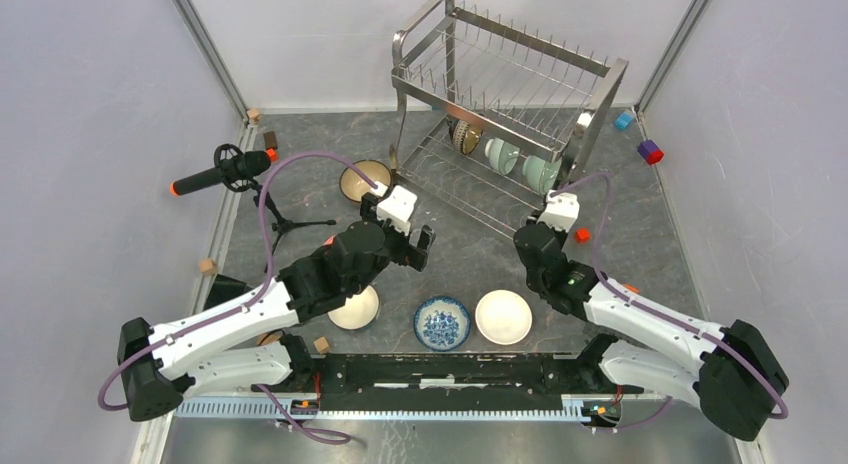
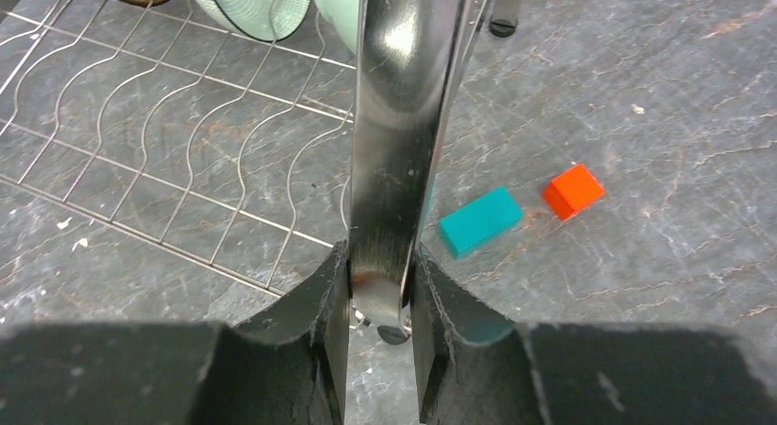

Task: Unload the bowls from the dish rack
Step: Adjust the dish rack at the center of the board.

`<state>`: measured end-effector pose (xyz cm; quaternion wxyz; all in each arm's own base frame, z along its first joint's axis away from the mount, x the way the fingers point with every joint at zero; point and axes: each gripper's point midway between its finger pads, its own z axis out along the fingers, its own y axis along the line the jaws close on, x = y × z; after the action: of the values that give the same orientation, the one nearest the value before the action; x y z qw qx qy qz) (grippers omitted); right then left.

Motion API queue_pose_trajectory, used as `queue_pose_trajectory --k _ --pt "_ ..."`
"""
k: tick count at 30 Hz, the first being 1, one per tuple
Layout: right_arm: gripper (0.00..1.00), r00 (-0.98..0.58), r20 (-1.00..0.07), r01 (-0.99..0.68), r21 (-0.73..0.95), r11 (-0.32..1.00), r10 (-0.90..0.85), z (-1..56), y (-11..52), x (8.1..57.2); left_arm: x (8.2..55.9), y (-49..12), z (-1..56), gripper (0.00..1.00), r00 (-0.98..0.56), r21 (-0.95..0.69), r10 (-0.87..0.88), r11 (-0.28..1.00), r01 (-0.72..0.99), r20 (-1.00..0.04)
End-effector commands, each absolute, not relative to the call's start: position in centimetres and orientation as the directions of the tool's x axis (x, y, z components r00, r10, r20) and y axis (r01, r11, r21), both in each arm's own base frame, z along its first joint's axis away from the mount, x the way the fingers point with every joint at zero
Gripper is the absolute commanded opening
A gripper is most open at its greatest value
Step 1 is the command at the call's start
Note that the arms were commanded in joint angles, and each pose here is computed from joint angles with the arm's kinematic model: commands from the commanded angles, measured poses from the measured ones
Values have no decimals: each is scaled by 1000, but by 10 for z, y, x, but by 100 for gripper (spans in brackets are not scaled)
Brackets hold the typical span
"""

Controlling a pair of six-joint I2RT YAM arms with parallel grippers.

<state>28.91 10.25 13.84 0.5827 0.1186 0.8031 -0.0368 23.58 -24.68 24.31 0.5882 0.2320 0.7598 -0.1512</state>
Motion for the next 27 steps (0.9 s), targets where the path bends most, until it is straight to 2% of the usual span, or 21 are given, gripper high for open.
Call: queue_pose_trajectory --k 1,5,10,16,21,24,27 --pt "15 -256 -945 126 175 977 202 173 134 294 239 -247 260 100 -152 90 200 843 530 -968" --pt "47 -261 -958 56 109 992 120 183 126 282 239 -249 259 100 -155 93 204 842 532 -967" --pt "63 -165 -985 38 51 998 56 209 93 260 239 -250 258 100 -156 93 207 838 538 -966" --pt "68 -18 -997 304 66 950 75 244 25 251 238 -250 258 100 -154 91 204 838 538 -967" --pt "67 104 -980 424 200 883 172 268 -12 272 238 -251 258 100 -152 94 206 837 540 -967" --pt "66 192 -959 440 274 855 209 271 -26 288 236 -250 261 100 -145 90 199 835 543 -969" --pt "65 279 -940 378 296 877 197 275 -31 307 234 -250 264 100 -141 84 191 832 548 -972"
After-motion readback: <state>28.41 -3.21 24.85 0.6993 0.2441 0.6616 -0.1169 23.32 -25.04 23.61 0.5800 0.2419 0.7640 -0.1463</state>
